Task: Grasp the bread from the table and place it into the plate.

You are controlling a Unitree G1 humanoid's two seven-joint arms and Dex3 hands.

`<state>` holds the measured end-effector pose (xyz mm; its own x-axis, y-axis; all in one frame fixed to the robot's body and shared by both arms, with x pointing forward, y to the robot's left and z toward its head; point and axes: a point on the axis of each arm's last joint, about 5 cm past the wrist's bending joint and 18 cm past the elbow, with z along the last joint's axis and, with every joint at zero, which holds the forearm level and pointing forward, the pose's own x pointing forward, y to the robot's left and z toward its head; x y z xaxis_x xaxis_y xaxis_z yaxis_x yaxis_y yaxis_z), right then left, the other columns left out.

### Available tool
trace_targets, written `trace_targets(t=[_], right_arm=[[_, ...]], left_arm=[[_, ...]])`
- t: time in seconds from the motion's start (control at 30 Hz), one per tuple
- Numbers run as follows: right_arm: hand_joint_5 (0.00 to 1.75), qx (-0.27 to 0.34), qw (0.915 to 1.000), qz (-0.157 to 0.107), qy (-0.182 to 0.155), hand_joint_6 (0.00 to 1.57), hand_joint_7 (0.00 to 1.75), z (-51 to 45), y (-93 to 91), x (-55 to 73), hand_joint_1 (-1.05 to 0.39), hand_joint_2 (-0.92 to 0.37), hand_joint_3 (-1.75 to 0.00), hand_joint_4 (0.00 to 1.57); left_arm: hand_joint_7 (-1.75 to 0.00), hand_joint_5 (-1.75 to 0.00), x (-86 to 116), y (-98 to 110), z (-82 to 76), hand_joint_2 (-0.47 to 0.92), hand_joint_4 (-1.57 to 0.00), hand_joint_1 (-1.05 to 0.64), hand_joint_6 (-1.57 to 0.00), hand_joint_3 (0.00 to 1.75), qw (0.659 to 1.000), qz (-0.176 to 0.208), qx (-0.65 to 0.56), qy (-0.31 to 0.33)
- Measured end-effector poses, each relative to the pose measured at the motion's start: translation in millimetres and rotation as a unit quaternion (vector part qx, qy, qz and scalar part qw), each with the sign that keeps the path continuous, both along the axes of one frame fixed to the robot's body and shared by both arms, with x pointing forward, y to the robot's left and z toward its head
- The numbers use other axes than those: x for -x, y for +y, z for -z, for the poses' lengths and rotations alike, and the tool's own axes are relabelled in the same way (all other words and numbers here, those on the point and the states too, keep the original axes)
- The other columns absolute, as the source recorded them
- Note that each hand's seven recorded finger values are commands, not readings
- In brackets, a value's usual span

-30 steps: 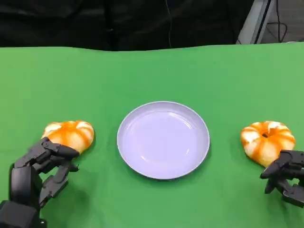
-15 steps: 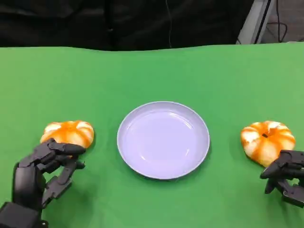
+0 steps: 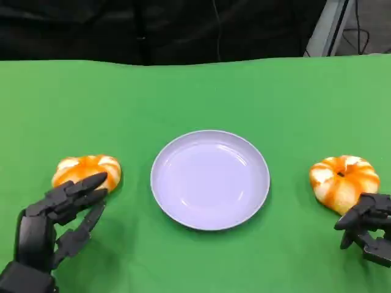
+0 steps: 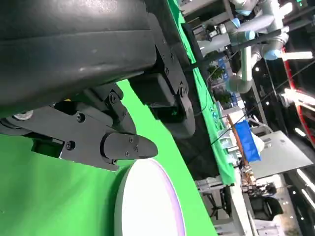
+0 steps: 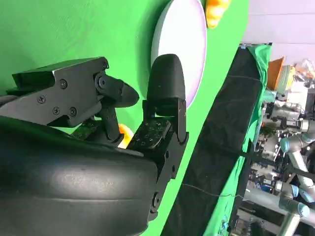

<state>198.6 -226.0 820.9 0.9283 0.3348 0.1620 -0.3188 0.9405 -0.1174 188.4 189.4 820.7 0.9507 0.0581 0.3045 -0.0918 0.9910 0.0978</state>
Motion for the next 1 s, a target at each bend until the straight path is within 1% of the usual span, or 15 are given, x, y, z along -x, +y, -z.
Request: trace_targets(t=[0.1,0.17,0.3,0.43,0.57,0.73,0.8,0.9,0.93,1.0], right_arm=[[1.39,0.0,1.0,0.0,0.0,0.94,0.99,0.0,0.0,0.0,0.1,-0.81,-0.7,0.89],[1.39,0.0,1.0,0.0,0.001,0.94,0.99,0.0,0.0,0.0,0.11,-0.81,-0.7,0.89],[1.39,-0.001,1.0,0.0,0.003,0.94,0.98,0.3,0.0,-0.1,0.11,-0.81,-0.69,0.89],[1.39,-0.001,1.0,-0.001,0.003,0.93,0.99,0.3,0.0,-0.1,0.1,-0.81,-0.69,0.88],[1.4,-0.001,1.0,-0.003,0.003,0.94,0.99,0.3,-0.1,-0.1,0.1,-0.8,-0.7,0.89],[1.4,-0.001,1.0,-0.003,0.003,0.94,0.99,0.2,-0.1,-0.1,0.1,-0.8,-0.72,0.88],[1.4,0.0,1.0,-0.003,0.001,0.94,0.99,0.0,0.0,0.0,0.1,-0.79,-0.72,0.89],[1.39,0.0,1.0,0.0,0.0,0.94,0.99,0.0,0.0,0.1,0.1,-0.79,-0.72,0.89],[1.39,0.0,1.0,0.0,0.0,0.94,0.99,0.0,0.0,0.1,0.1,-0.79,-0.73,0.89],[1.4,0.0,1.0,-0.001,0.0,0.94,0.99,0.0,0.0,0.1,0.1,-0.79,-0.73,0.88]], left_arm=[[0.0,0.0,-1.7,2.6,-3.3,0.92,-0.71,-0.2,-0.66,0.23,1.0,-0.005,-0.021,-0.009],[0.0,0.0,-2.8,6.1,-5.6,0.92,-0.69,-0.27,-0.65,0.19,0.998,-0.007,-0.054,-0.013],[0.0,0.0,-4.0,13.6,-9.1,0.92,-0.69,-0.32,-0.65,0.11,0.992,-0.03,-0.12,-0.012],[0.0,0.0,-6.1,15.5,-10.9,0.92,-0.68,-0.4,-0.63,0.09,0.98,-0.052,-0.189,-0.012],[0.0,0.0,-8.0,17.4,-10.6,0.92,-0.67,-0.48,-0.6,0.08,0.967,-0.071,-0.243,-0.004],[0.0,0.0,-9.1,19.6,-7.6,0.91,-0.66,-0.57,-0.55,0.03,0.954,-0.086,-0.287,0.008],[0.0,0.0,-11.6,19.6,-6.6,0.9,-0.61,-0.61,-0.49,0.01,0.949,-0.087,-0.302,0.013],[0.0,0.0,-16.1,20.5,-5.3,0.87,-0.59,-0.62,-0.46,0.0,0.937,-0.08,-0.338,0.015],[0.0,0.0,-18.0,20.7,-5.1,0.86,-0.56,-0.63,-0.44,0.0,0.934,-0.08,-0.349,0.015],[0.0,0.0,-22.5,21.0,-5.3,0.84,-0.46,-0.65,-0.38,0.0,0.926,-0.08,-0.368,0.012]])
